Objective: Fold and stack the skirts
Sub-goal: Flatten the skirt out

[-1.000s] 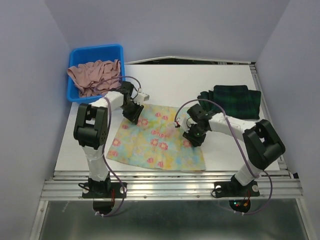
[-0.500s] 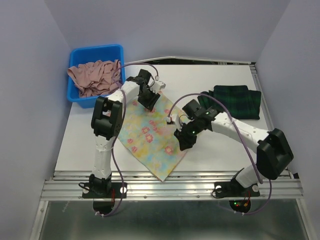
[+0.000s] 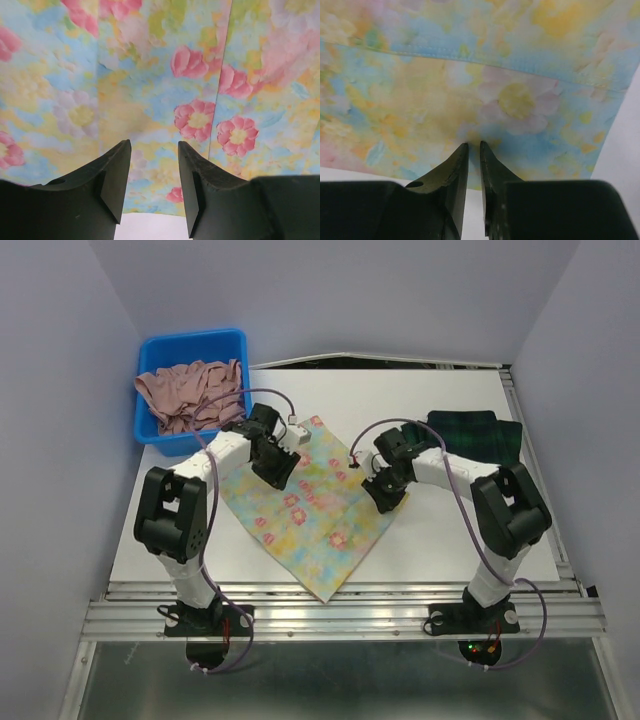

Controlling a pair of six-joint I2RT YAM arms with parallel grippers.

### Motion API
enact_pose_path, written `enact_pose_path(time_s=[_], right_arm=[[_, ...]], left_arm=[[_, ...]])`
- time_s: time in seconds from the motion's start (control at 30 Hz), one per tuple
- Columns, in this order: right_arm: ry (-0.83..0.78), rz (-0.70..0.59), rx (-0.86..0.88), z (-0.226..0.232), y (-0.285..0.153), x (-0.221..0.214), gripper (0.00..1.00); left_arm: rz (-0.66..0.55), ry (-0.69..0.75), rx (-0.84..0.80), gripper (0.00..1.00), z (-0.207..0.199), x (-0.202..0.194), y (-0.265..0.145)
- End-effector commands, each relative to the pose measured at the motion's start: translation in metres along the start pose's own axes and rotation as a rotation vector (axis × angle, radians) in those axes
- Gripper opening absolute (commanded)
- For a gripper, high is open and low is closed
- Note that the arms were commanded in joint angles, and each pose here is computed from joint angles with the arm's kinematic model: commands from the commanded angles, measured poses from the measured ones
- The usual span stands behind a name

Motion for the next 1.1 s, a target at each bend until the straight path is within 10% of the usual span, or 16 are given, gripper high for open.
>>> enact_pose_path(time_s=[0.0, 0.37, 0.67, 1.07], right_arm=[[0.004, 0.108, -0.011, 0.000, 0.010, -0.029, 0.21], [-0.263, 0.305, 0.414, 0.139, 0.003, -0.064, 0.24], [-0.371, 0.053, 0.707, 0.220, -0.049, -0.003, 0.24], [-0.210, -0.346, 0.170, 0.054, -0.130, 0.080, 0.26]], left_arm=[[0.076, -0.016, -0.002, 0.54, 0.002, -0.032, 0.012], [0.149, -0.048, -0.055, 0.54, 0.007, -0.016, 0.062], [0.284, 0.014, -0.215, 0.54, -0.036, -0.064, 0.074], [0.329, 0.140, -0.315, 0.55, -0.071, -0.108, 0.047]])
Point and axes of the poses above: each gripper's point midway between its finger pads, its own y axis out along the fingers, its own z axis along the line the jaws close on, x = y × z, the point moved 1 cm from there along -y, back along the fingers, and after that the axes turned 14 degrees about -y, right-handed, at the moved point
